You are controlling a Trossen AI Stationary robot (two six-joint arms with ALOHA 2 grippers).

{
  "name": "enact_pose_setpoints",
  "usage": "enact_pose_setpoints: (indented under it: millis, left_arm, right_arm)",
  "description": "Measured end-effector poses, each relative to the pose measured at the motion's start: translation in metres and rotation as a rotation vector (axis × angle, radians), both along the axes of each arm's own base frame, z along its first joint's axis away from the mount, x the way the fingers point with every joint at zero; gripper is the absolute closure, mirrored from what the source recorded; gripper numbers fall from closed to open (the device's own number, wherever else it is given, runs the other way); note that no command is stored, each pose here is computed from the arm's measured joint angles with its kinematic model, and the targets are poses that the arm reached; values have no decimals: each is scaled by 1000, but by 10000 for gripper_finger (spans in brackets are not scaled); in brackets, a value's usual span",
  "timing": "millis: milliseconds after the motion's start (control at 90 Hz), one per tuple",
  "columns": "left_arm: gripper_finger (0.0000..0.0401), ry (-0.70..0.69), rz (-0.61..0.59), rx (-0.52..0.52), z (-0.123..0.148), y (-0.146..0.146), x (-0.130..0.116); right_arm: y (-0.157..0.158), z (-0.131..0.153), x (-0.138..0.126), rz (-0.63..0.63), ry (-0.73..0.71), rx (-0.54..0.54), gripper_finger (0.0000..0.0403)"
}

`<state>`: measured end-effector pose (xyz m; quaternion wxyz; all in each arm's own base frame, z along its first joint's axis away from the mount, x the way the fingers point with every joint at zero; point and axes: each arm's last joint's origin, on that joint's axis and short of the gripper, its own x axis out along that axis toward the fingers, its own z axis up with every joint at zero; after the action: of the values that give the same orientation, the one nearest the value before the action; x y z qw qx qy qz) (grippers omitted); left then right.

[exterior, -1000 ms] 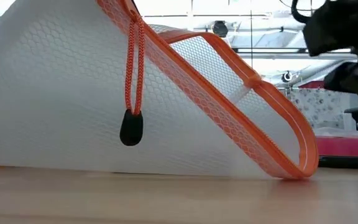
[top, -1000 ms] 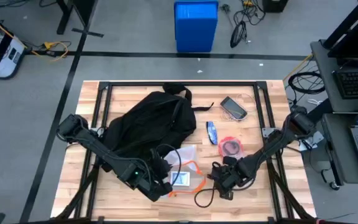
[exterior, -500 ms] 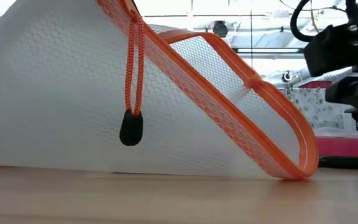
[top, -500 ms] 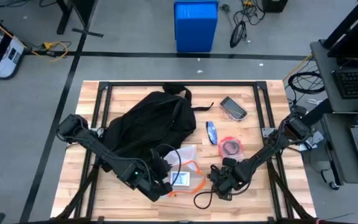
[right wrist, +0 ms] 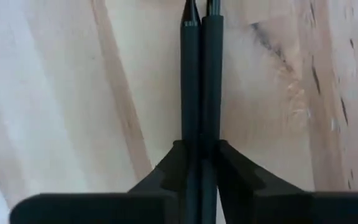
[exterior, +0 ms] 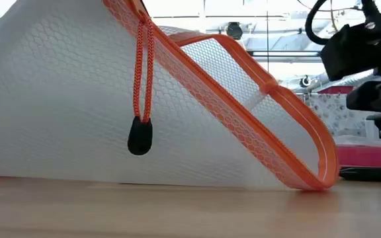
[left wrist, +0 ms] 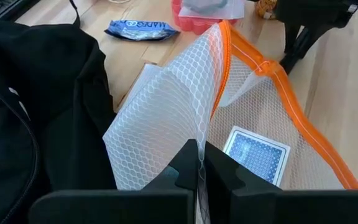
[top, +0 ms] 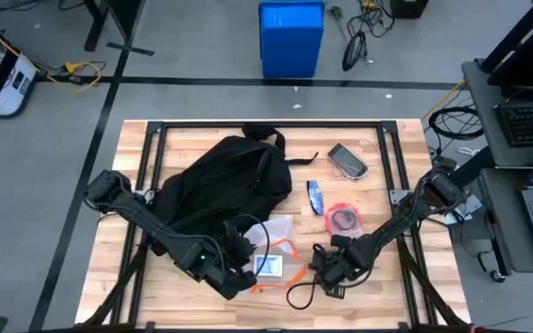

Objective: Unpack backpack
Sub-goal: Put the black pen into the orange zip bag

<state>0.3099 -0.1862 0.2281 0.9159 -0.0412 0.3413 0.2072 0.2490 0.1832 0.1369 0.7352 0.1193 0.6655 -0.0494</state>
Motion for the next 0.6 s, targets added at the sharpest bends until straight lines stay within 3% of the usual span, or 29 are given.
enact_pose_setpoints:
  millis: [289, 467, 600]
  left_arm:
    - [401, 0, 0, 0, 0, 0, 0]
    - [401, 0, 0, 0, 0, 0, 0]
    - [401, 0, 0, 0, 0, 0, 0]
  right_arm:
    - [-4, 30, -7, -4, -66, 60, 402]
    - [-4, 32, -6, -6, -84, 65, 401]
    - [7, 35, -3, -9, -160, 132, 399]
